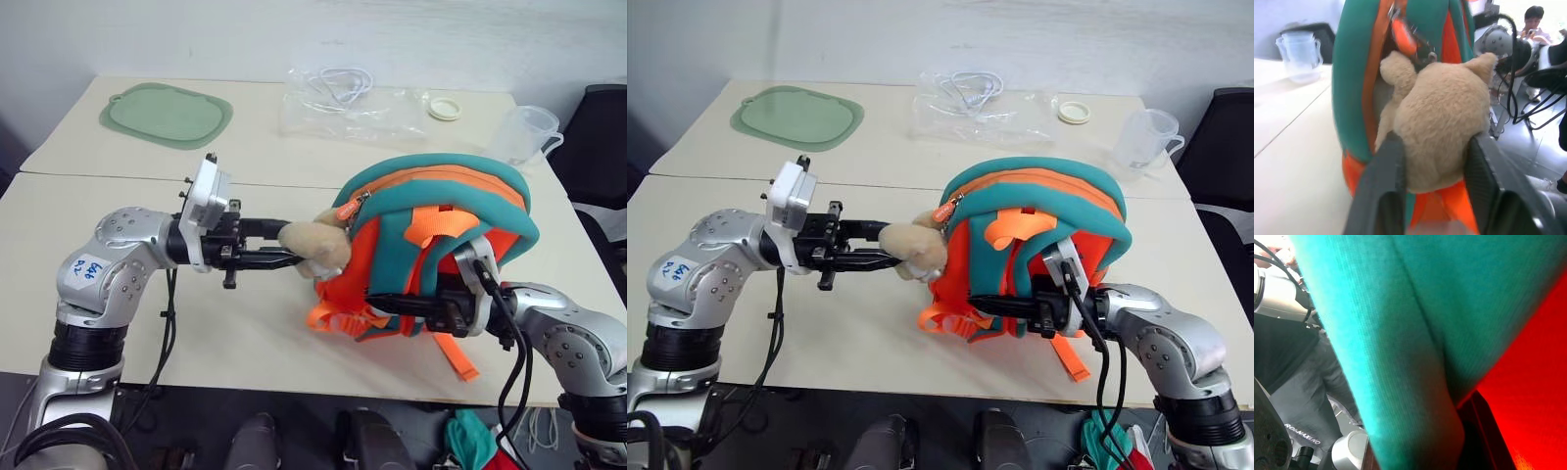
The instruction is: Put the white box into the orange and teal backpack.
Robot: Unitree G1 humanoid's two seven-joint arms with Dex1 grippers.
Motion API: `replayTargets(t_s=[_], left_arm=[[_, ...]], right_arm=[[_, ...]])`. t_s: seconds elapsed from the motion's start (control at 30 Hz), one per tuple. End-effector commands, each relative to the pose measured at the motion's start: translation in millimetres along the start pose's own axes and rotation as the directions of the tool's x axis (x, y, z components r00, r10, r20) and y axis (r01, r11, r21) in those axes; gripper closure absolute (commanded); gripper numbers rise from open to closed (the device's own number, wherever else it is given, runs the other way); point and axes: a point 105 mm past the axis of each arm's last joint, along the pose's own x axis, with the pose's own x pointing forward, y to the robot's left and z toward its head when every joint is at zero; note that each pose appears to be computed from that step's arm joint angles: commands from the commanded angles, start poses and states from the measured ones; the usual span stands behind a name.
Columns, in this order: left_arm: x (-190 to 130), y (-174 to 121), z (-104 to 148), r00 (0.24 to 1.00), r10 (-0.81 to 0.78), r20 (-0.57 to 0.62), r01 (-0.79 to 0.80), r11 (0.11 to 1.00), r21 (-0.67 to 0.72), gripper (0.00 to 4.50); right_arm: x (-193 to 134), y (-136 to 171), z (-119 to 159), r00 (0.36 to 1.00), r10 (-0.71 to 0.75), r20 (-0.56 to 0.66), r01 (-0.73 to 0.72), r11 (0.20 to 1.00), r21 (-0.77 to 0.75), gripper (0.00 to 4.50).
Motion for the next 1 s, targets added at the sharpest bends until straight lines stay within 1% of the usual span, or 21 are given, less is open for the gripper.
replayTargets(t_s=[0.03, 0.1, 0.2, 0.33, 0.4, 0.5, 0.57, 0.6, 0.63, 0.7, 0.73, 0.8, 0.83, 0.87, 0.9, 0.93, 0.97, 1.0], left_arm=[[-28.3, 17.5, -1.4, 0.992, 0.121, -0.039, -0.120, 0.992, 0.027, 3.92], [-40.3, 26.5, -5.6, 0.983, 0.173, -0.064, -0.172, 0.985, 0.018, 4.16], [-47.3, 36.0, -11.0, 0.972, 0.218, -0.090, -0.216, 0.976, 0.026, 4.17], [-46.4, 30.0, -48.5, 0.948, 0.151, -0.280, -0.151, 0.988, 0.020, 4.17], [-38.6, 31.5, -58.8, 0.945, 0.148, -0.291, -0.154, 0.988, 0.004, 4.17], [-26.9, 33.9, -67.9, 0.945, 0.150, -0.289, -0.166, 0.986, -0.032, 4.17], [-22.5, 28.3, -84.1, 0.931, 0.113, -0.347, -0.133, 0.991, -0.033, 4.17], [-22.7, 22.8, -97.9, 0.914, 0.085, -0.398, -0.108, 0.994, -0.035, 4.17], [-23.3, 18.2, -106.3, 0.904, 0.062, -0.423, -0.082, 0.996, -0.028, 4.17], [-23.6, 14.2, -109.6, 0.908, 0.052, -0.416, -0.075, 0.996, -0.041, 4.17], [-21.9, 12.6, -104.9, 0.924, 0.051, -0.380, -0.075, 0.996, -0.050, 4.17], [-20.6, 11.6, -93.7, 0.948, 0.072, -0.309, -0.097, 0.993, -0.067, 3.54], [-21.1, 11.0, -85.4, 0.962, 0.084, -0.260, -0.103, 0.993, -0.063, 3.30], [-25.7, 9.9, -79.3, 0.968, 0.097, -0.233, -0.117, 0.991, -0.071, 2.89], [-30.8, 8.5, -75.7, 0.969, 0.108, -0.224, -0.126, 0.990, -0.067, 2.67], [-39.2, 7.4, -73.1, 0.966, 0.127, -0.227, -0.144, 0.988, -0.062, 2.26], [-46.3, 6.0, -71.7, 0.962, 0.140, -0.234, -0.158, 0.986, -0.059, 1.97], [-54.1, 4.7, -70.7, 0.957, 0.157, -0.242, -0.175, 0.983, -0.054, 1.63]], right_arm=[[2.1, 1.4, 5.9, 0.999, -0.016, 0.035, 0.017, 0.999, -0.033, 4.46], [1.9, 1.0, 6.4, 0.998, -0.028, 0.047, 0.029, 0.999, -0.032, 4.46], [1.2, 0.1, 6.5, 0.997, -0.043, 0.057, 0.045, 0.998, -0.034, 4.46], [0.0, -0.3, 6.2, 0.995, -0.063, 0.075, 0.066, 0.997, -0.032, 4.46], [-0.6, -0.4, 5.8, 0.993, -0.074, 0.087, 0.077, 0.997, -0.030, 4.46], [-0.8, -0.4, 5.4, 0.992, -0.083, 0.099, 0.087, 0.996, -0.029, 4.46], [-0.8, -0.4, 5.2, 0.990, -0.090, 0.108, 0.094, 0.995, -0.029, 4.46], [-0.8, -0.4, 5.0, 0.989, -0.094, 0.113, 0.098, 0.995, -0.030, 4.46], [-0.8, -0.5, 4.6, 0.989, -0.097, 0.115, 0.101, 0.994, -0.031, 4.46], [-1.3, -0.5, 4.4, 0.988, -0.104, 0.119, 0.109, 0.993, -0.037, 4.46], [-2.2, -2.1, 4.3, 0.985, -0.121, 0.120, 0.127, 0.991, -0.045, 4.46], [-4.2, -6.0, 5.2, 0.979, -0.158, 0.129, 0.168, 0.984, -0.067, 4.46], [-5.2, -7.2, 6.5, 0.975, -0.174, 0.141, 0.186, 0.980, -0.077, 4.46], [-7.3, -9.7, 9.9, 0.966, -0.198, 0.166, 0.214, 0.974, -0.079, 4.46], [-9.2, -10.5, 11.7, 0.960, -0.213, 0.181, 0.227, 0.972, -0.062, 4.46], [-11.2, -8.4, 13.7, 0.964, -0.206, 0.167, 0.221, 0.972, -0.078, 4.11], [-13.0, -6.0, 13.8, 0.970, -0.198, 0.141, 0.212, 0.973, -0.092, 3.74], [-15.2, -1.3, 11.9, 0.979, -0.179, 0.101, 0.190, 0.976, -0.108, 3.47]])
